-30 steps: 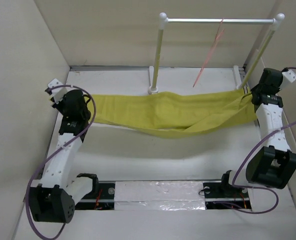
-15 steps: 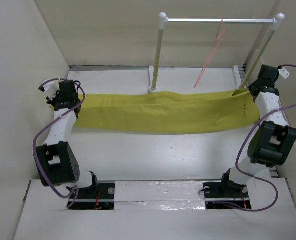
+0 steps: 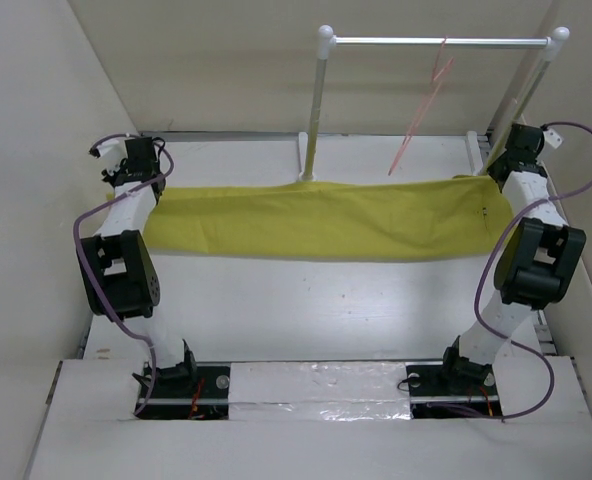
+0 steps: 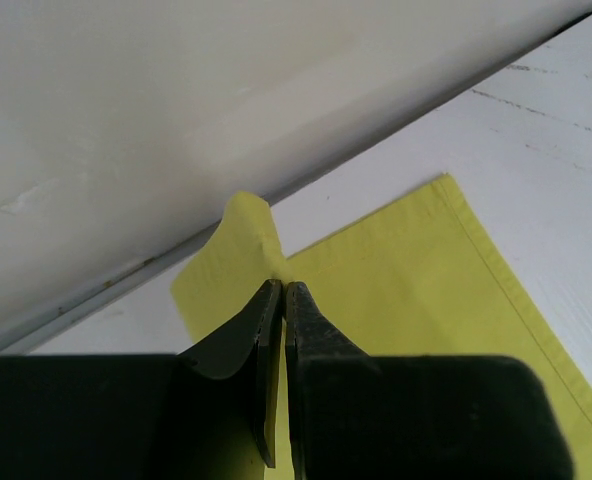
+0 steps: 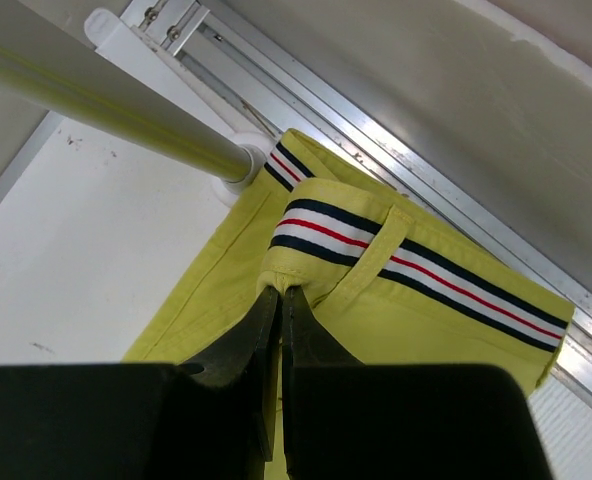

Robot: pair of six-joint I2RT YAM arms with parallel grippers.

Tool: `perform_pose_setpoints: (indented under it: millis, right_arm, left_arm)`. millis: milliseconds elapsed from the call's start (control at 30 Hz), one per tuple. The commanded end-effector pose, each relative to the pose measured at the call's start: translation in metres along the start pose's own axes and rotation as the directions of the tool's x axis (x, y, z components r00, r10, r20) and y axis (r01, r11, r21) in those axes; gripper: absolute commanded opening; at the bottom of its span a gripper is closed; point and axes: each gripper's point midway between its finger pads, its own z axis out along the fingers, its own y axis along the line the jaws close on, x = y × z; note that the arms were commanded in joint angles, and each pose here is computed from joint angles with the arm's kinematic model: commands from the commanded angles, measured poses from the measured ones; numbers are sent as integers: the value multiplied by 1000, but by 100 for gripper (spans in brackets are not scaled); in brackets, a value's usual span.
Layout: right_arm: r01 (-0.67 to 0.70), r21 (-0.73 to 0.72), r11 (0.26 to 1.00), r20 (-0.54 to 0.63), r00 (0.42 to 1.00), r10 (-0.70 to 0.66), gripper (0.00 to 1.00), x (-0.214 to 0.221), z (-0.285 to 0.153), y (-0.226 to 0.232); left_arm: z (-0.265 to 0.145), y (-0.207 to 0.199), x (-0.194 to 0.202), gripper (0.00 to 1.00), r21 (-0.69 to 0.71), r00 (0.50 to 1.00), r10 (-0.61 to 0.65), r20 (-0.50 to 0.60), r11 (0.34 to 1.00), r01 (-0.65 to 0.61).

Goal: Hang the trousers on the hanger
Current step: Fold the trousers at the center of the board.

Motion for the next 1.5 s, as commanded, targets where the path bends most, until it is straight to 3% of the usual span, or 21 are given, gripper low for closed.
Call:
perform_pose_setpoints:
  millis: [0,167,367,400,433,500,600,700,800,833,867,900,933,967,1033,1067,1233,1400,1467]
  right_arm:
    - [-36,-27,999,171,984,41,0,-58,1,17]
    - [-43,-48,998,158,986,50,0,-56,14,27]
    - [-50,-82,995,120,991,60,2,-43,27,41]
    - [-51,-87,995,116,991,61,5,-41,28,41]
    - [-57,-106,993,127,989,71,16,-45,25,44]
    - [-67,-131,989,120,989,83,27,-41,23,46]
    - [-101,-179,979,139,982,126,43,-53,10,48]
    - [-109,-250,962,127,981,144,74,-52,-7,50]
    - [-105,-327,939,139,978,158,81,-56,-38,58]
    - [-103,-367,925,168,970,174,81,-61,-48,65]
    - [-92,-370,924,138,979,153,81,-36,-52,65]
    - [-99,-402,910,153,973,173,79,-41,-73,68]
    - [-95,-436,895,145,974,174,70,-34,-83,72]
    - [-93,-440,893,97,984,151,35,-1,-83,66]
    - [-87,-573,815,113,977,183,0,9,-121,91]
    - [-89,-594,800,57,987,152,0,52,-129,96]
    - [-28,-711,703,23,998,63,0,119,-179,124]
    - [22,-775,632,9,1000,-23,3,156,-221,146]
    - [37,-801,598,16,999,-40,13,162,-237,152]
  left_arm:
    - [-3,-15,-54,0,20,989,-70,127,997,68]
    - [20,-32,-48,0,-19,994,-25,106,999,27]
    - [36,-60,-43,0,51,996,-22,92,999,17]
    - [34,-66,-43,4,55,997,-5,83,998,0]
    - [37,-66,-42,8,39,997,-3,81,999,-1]
    - [42,-72,-40,27,56,997,16,81,998,-20]
    - [37,-75,-46,31,89,995,-14,101,996,5]
    - [19,-83,-50,51,149,994,-39,100,989,24]
    - [9,-80,-36,52,173,997,-48,62,984,37]
    - [5,-78,-30,52,185,998,-50,38,982,42]
    - [-11,-78,-32,52,229,996,-87,28,970,78]
    - [-11,-67,-8,50,218,997,-71,-12,973,72]
    - [-16,-63,-1,49,232,996,-85,-27,969,89]
    - [-31,-58,-5,49,273,992,-118,-33,954,123]
    - [-36,-44,30,47,277,981,-147,-124,945,176]
    - [-41,-36,48,47,291,968,-174,-179,931,221]
    - [-35,-5,104,49,213,930,-208,-302,936,278]
    - [-21,5,147,50,64,889,-162,-427,976,209]
    - [-21,7,164,51,49,872,-161,-462,977,206]
